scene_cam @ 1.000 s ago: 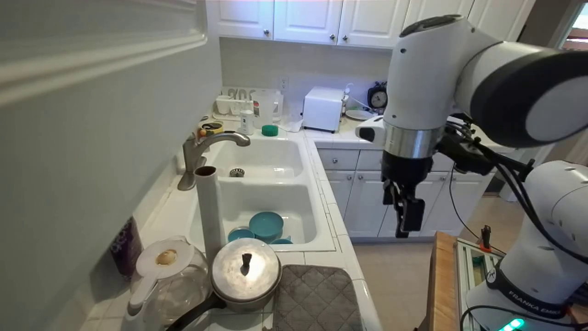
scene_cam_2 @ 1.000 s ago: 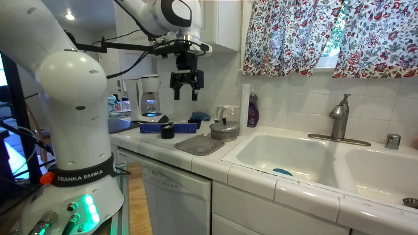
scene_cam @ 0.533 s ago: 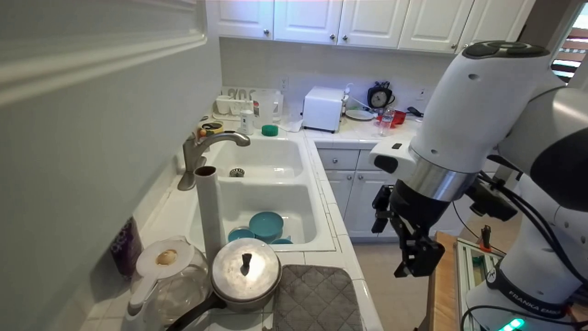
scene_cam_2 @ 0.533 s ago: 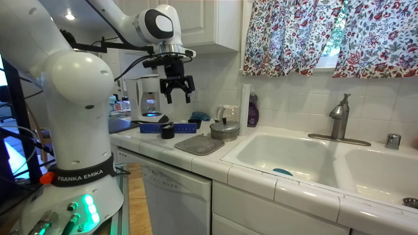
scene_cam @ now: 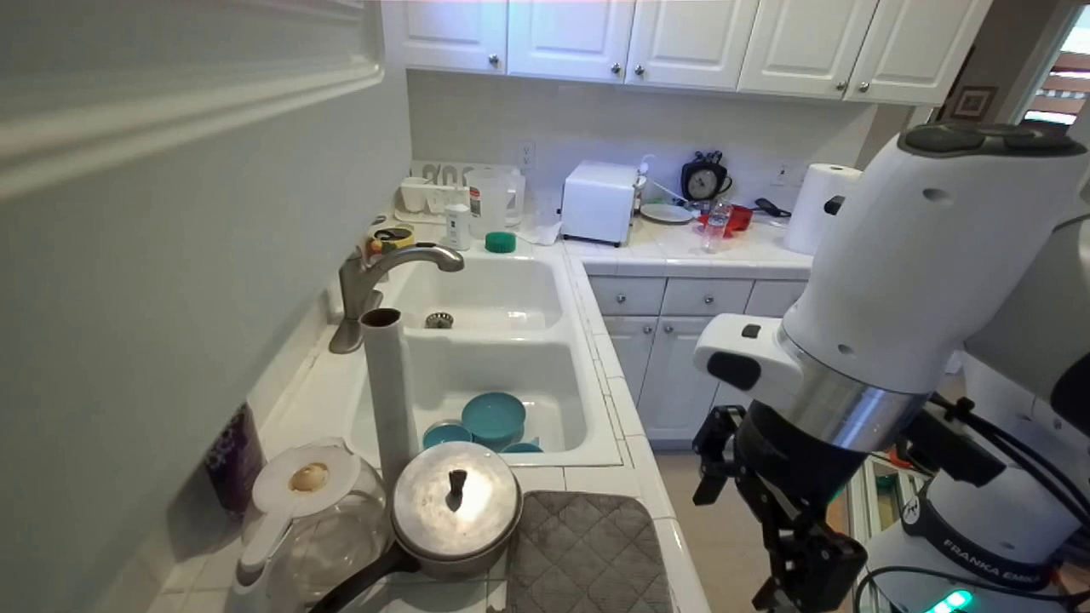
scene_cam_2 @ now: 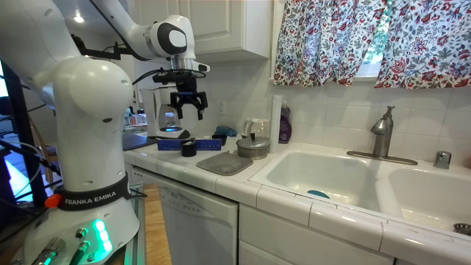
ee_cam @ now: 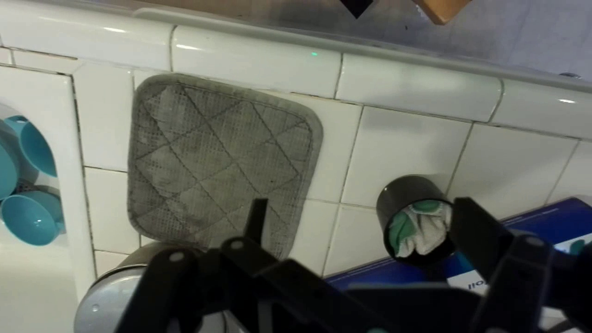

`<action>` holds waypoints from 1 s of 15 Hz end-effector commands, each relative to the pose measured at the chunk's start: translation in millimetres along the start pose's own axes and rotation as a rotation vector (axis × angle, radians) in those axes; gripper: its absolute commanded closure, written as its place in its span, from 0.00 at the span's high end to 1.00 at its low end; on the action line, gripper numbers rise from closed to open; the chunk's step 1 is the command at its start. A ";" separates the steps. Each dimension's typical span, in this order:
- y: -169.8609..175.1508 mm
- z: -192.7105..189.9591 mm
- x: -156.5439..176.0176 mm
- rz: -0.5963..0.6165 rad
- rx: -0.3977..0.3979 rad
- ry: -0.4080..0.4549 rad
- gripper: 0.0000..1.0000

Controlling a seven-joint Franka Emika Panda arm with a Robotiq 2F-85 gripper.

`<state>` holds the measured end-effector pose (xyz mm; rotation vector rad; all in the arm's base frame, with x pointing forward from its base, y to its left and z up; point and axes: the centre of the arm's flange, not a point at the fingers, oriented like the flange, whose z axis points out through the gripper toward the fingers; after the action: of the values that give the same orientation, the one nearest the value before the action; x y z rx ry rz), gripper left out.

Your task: Remove the green towel from the black pot

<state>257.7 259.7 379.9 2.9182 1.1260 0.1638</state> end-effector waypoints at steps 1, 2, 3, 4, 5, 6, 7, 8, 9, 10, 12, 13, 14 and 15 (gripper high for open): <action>-5.8 4.2 -0.1 -0.007 0.011 -0.010 1.00; -8.9 7.0 -0.1 -0.014 0.013 -0.018 1.00; -8.3 7.1 0.1 -0.013 0.013 -0.018 1.00; -7.3 6.7 0.3 -0.010 0.013 -0.017 1.00; -6.6 6.1 0.4 -0.008 0.013 -0.016 1.00; -6.5 5.9 0.4 -0.008 0.013 -0.015 1.00; -6.5 5.9 0.4 -0.008 0.013 -0.015 1.00; -6.5 5.8 0.5 -0.008 0.013 -0.015 1.00; -6.8 9.2 4.6 -0.008 0.013 -0.001 1.00; -13.2 15.2 8.4 -0.015 0.021 -0.001 1.00; -26.0 23.8 15.0 -0.038 0.029 0.015 1.00; -34.2 28.3 18.5 -0.055 0.022 0.038 1.00; -40.7 31.5 20.7 -0.069 0.017 0.049 1.00; -47.7 36.3 23.7 -0.083 0.018 0.058 1.00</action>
<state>248.8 286.5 362.6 2.8942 1.2209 0.2091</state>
